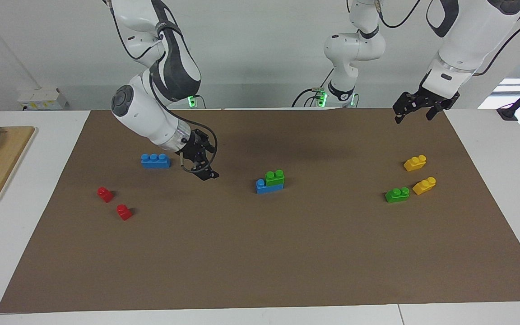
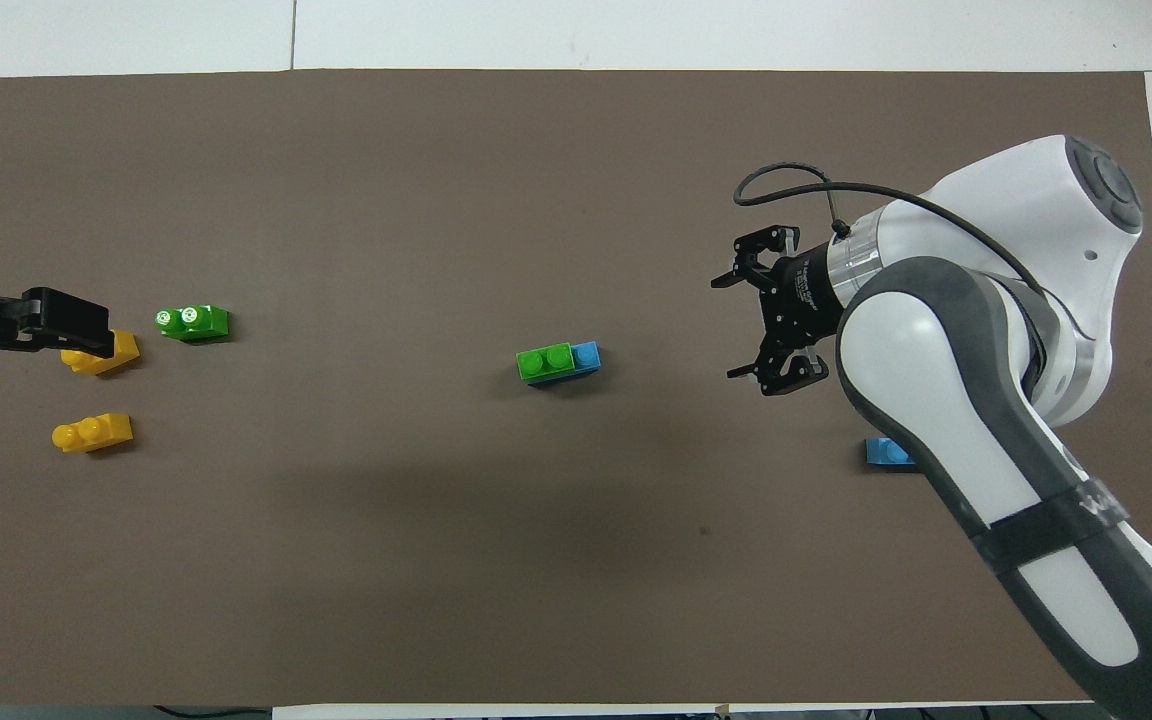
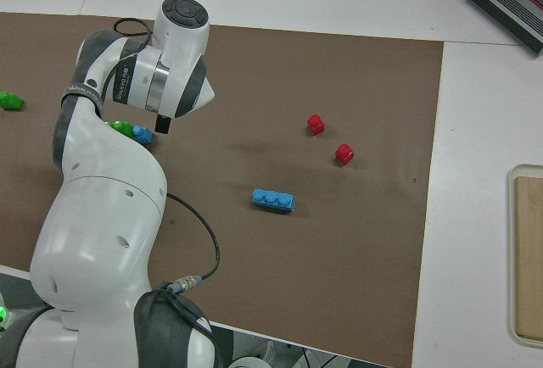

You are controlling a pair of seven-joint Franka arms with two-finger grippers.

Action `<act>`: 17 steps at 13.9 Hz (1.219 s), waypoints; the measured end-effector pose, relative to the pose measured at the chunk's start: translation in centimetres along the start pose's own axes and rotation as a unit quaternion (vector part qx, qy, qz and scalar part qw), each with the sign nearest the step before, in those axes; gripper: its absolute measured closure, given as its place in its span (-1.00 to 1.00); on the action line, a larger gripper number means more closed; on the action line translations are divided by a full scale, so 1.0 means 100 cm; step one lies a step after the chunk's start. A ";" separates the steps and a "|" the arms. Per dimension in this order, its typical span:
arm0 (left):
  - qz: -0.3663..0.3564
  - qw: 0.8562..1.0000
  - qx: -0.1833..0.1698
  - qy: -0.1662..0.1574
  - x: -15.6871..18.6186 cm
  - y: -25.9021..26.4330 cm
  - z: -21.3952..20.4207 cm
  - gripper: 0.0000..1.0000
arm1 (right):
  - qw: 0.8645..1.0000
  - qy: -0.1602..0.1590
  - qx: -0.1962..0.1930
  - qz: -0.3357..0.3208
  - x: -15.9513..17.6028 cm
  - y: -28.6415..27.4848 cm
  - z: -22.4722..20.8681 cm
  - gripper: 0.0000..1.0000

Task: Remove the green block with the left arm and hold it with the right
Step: 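Reach the right gripper to the blue brick under the green brick and grasp it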

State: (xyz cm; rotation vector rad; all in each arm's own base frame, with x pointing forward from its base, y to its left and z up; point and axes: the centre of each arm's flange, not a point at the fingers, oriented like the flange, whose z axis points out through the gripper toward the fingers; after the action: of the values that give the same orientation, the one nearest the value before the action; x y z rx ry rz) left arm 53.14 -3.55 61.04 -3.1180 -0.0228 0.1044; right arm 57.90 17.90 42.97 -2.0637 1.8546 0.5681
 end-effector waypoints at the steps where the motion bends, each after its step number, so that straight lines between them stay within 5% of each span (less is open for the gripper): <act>1: 0.000 1.000 0.000 0.000 0.000 0.000 0.000 -1.00 | 1.000 -0.002 0.004 -0.001 -0.003 -0.002 0.006 -1.00; 17: 0.000 1.000 0.000 0.000 0.000 0.000 0.000 -1.00 | 0.999 -0.004 0.039 -0.008 -0.029 -0.017 0.076 -1.00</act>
State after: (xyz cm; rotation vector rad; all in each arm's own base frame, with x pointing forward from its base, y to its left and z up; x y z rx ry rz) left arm 53.14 -3.55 61.04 -3.1180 -0.0228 0.1044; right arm 58.65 24.28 37.64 -2.0219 1.8251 0.4909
